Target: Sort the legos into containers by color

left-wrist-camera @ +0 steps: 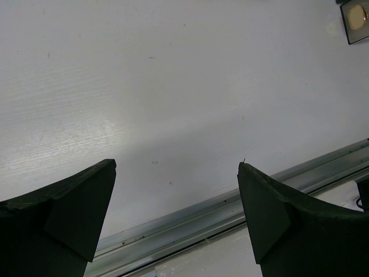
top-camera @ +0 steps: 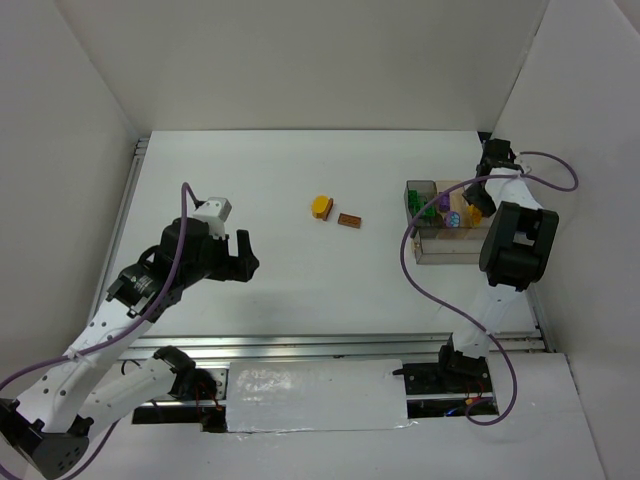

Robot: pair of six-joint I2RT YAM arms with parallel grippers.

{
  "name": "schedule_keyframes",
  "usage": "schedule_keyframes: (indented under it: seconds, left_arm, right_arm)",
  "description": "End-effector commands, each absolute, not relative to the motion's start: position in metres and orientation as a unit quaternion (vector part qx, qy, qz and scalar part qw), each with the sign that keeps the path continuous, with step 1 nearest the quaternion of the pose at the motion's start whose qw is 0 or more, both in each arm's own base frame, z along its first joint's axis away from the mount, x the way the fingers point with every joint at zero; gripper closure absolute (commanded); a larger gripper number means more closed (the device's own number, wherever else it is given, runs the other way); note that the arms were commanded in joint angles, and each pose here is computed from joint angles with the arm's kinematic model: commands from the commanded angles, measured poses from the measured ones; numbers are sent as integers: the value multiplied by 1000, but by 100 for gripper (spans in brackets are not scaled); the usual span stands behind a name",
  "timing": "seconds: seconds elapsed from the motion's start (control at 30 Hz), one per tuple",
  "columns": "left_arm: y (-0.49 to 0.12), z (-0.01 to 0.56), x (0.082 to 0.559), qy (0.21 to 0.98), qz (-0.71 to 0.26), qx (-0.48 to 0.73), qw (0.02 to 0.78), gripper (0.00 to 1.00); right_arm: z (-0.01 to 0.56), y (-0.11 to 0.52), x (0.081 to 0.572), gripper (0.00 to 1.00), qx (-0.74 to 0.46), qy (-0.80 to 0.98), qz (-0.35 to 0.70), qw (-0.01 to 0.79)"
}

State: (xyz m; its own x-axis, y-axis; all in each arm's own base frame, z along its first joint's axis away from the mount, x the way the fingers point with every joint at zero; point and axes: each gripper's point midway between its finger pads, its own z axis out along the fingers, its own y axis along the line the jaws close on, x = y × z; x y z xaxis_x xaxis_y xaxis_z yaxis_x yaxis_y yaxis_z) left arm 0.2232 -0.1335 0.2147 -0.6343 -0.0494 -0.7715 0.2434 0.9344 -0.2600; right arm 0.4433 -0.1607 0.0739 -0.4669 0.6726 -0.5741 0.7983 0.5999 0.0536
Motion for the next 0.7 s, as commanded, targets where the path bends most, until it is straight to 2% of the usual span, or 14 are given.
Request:
schedule_keyframes:
  seconds: [0.0,0.27,0.5,0.53,0.67]
  left_arm:
    - [-137,222,228,877,-183,67,440,1]
    - [-137,222,229,876,-185,65,440,0]
    - [-121,219,240,883,-158,27,440,0]
    - [-119,219,243,884,-158,23,440,1]
    - [-109,219,252,883,-155,-2,443,0]
  right_arm:
    - [82,-161,447,44,427,847,-117,293]
    - [97,-161,445,40,433,841,-118,302]
    - [166,-113,450,36,388,840,-74,373]
    - [174,-101,451,10,372,844,-69,380]
    - [209,-29,444,9,303,859,-48,410]
